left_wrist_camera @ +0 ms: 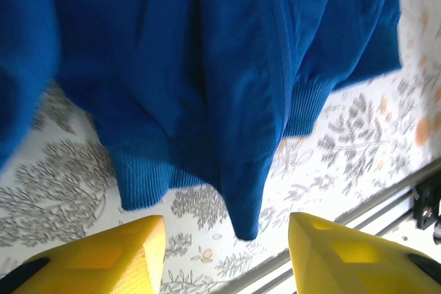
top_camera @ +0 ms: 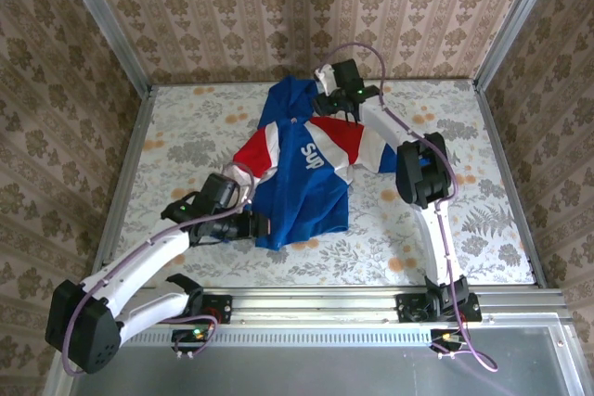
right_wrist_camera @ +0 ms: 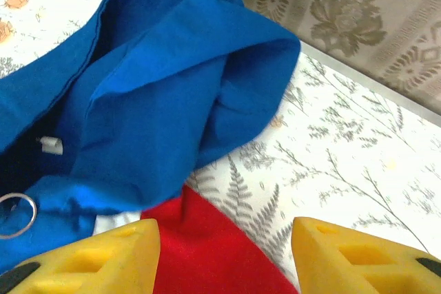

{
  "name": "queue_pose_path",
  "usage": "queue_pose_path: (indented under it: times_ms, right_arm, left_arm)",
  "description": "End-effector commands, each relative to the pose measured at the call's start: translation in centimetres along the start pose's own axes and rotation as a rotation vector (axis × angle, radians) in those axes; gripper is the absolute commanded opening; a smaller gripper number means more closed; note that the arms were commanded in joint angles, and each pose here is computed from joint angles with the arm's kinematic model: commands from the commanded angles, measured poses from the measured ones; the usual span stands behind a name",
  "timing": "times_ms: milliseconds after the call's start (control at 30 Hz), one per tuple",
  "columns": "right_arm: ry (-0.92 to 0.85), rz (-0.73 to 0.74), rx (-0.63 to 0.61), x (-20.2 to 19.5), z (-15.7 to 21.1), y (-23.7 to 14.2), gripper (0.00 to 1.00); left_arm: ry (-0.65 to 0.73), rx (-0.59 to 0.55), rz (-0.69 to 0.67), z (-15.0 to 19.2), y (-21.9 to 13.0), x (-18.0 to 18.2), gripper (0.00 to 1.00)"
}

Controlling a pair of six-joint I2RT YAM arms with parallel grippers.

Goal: Zip up the jacket

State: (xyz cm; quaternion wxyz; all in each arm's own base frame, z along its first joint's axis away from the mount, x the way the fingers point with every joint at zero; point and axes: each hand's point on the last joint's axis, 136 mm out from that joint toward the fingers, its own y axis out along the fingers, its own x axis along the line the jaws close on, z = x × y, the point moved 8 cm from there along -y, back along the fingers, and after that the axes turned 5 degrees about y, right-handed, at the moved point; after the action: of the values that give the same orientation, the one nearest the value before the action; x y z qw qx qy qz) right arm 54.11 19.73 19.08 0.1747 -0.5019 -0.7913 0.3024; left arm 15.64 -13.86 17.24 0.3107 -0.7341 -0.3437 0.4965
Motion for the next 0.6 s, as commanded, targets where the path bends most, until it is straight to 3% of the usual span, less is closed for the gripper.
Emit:
queue_pose_path:
  times_ms: [0, 167, 367, 567]
  right_arm:
    - [-0.003, 0.019, -0.107, 0.6, -2.7, -4.9, 0.55]
    - [0.01, 0.039, -0.118, 0.8, -0.7, -8.7, 0.56]
    - [0.06, 0.114, -0.142, 0.6, 3.8, -13.8, 0.59]
    - [0.114, 0.206, -0.158, 0.2, 9.2, -18.7, 0.7]
  left_arm:
    - [0.052, -0.089, -0.019, -1.7, -2.4, -0.1, 0.5]
    - [0.084, -0.217, -0.074, -4.8, -5.4, 1.3, 0.54]
    - [0.067, -0.368, -0.284, -8.7, -9.8, 4.5, 0.61]
    - [0.091, -0.547, -0.377, -11.5, -13.1, 6.7, 0.72]
